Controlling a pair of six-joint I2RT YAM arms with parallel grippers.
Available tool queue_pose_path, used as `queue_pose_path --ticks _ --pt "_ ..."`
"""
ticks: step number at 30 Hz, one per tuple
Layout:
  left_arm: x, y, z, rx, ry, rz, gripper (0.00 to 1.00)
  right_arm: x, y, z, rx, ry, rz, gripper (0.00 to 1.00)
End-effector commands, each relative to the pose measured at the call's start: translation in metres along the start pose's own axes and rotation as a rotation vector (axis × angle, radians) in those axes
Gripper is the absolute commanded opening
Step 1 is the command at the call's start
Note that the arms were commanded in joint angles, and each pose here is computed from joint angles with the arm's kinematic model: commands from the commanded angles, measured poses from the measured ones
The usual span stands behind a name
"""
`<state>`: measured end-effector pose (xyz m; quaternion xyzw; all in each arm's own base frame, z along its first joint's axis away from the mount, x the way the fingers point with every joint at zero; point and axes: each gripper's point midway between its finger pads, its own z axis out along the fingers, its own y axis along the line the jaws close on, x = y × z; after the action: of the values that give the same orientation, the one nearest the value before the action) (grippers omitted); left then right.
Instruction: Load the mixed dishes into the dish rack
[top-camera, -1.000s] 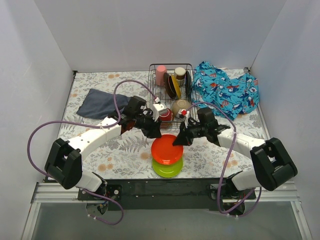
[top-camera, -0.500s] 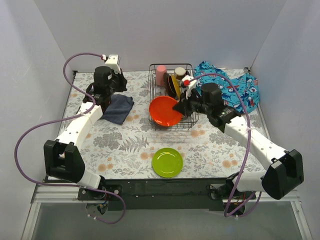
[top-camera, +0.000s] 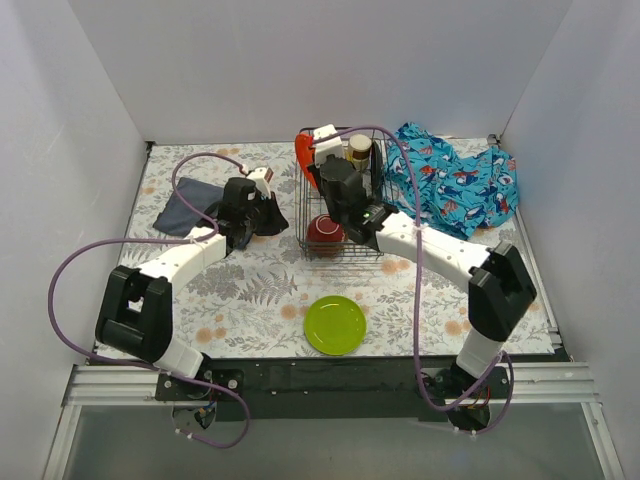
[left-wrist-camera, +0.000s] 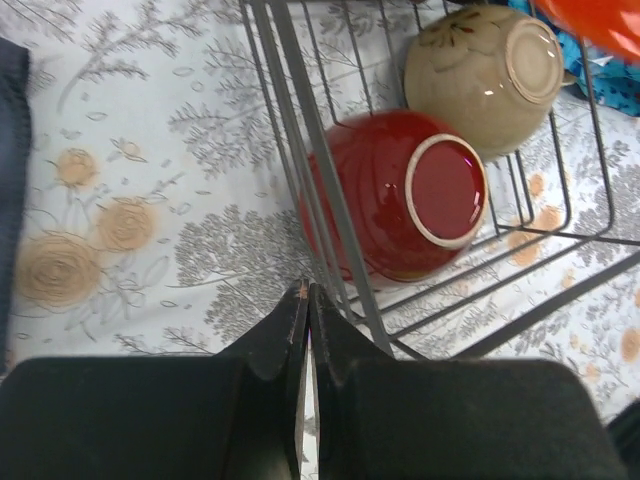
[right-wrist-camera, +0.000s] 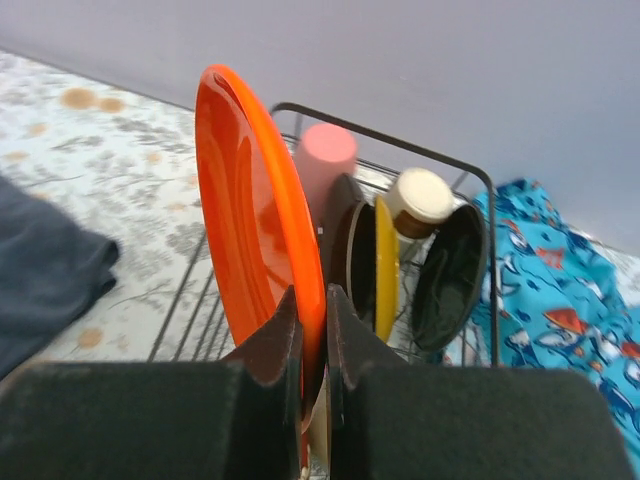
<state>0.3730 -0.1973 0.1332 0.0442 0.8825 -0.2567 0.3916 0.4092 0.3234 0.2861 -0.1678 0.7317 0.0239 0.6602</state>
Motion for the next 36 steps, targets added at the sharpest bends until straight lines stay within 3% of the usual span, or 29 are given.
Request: queue_pose_path --ticks 1,9,25,36 --pt "-0.012 -0.033 -0.016 0.129 -0.063 -0.051 0.00 -0.055 -0.039 0.008 0.286 -0.121 0.148 0.01" --pt "0.004 -0.052 -0.019 0.233 -0.043 -0.092 0.00 -0.029 -0.025 0.040 0.403 -0.072 0.126 0.01" --pt "0.011 -0.059 -0.043 0.273 -0.075 -0.132 0.00 0.003 -0.017 0.074 0.593 -0.008 0.036 0.01" --pt "0.015 -0.057 -0.055 0.268 -0.116 -0.133 0.00 0.036 -0.023 0.092 0.598 0.072 -0.017 0.01"
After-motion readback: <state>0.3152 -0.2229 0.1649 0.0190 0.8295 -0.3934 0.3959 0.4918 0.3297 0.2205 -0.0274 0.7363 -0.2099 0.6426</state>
